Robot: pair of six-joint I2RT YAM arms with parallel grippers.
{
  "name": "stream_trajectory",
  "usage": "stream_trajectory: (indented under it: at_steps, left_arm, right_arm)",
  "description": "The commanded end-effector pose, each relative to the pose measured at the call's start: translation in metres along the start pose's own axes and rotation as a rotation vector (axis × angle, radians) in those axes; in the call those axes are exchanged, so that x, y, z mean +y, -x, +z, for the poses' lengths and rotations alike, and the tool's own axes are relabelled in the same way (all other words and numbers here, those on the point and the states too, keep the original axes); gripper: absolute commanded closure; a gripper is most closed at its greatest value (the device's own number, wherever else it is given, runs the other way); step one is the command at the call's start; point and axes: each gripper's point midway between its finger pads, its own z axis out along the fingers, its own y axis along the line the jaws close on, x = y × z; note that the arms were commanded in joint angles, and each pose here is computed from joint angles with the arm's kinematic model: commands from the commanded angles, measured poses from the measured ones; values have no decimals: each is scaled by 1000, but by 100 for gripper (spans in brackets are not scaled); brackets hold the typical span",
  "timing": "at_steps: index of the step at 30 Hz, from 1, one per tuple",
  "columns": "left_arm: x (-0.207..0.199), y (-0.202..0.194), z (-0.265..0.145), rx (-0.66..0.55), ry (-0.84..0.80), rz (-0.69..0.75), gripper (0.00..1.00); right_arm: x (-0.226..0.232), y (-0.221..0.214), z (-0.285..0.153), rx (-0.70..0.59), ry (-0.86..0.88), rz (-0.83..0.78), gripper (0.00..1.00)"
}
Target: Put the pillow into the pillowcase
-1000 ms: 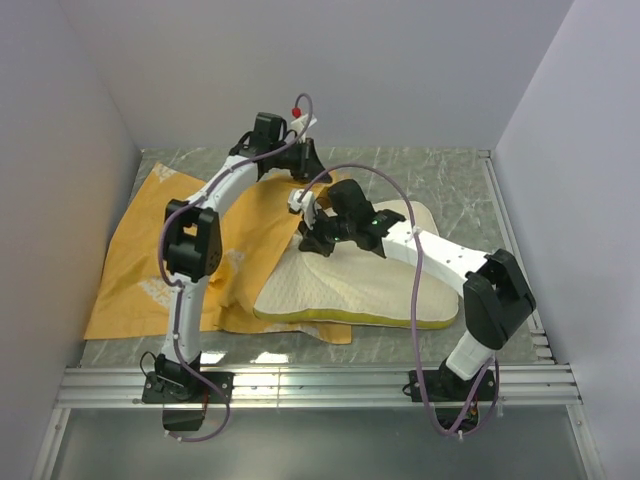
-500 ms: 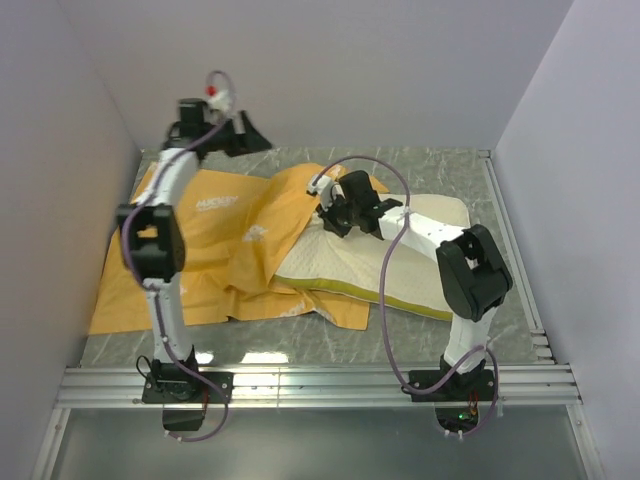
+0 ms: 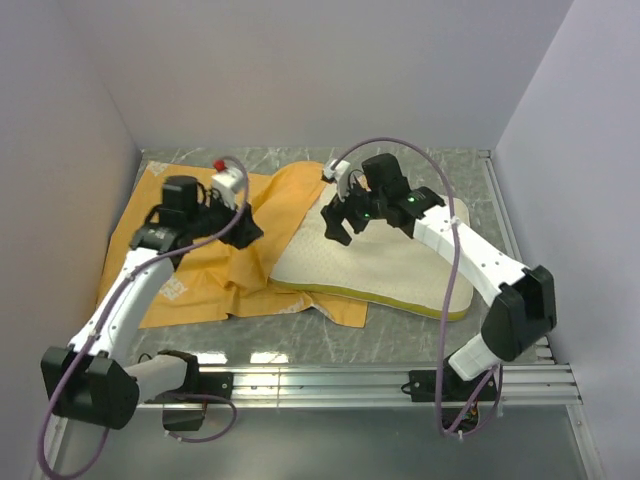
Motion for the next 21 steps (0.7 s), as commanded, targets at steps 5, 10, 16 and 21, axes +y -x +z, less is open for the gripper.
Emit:
stream_trajectory:
  at_steps: [5,10,16,21]
  left_arm:
    - [-24,-84,50,251,78,93,36]
    - [-12,-109,72,359,213,114,47]
    - [3,-101,71,371,296,127,72]
    - [-8,-87,65,355,237,164,97]
  right_arm:
    - [66,-57,-5,86,227,263,19]
    - [72,-79,14,117,250,348,25]
    - [48,-106,41,185,147,403,37]
    - [37,-113,50,219,94,417,41]
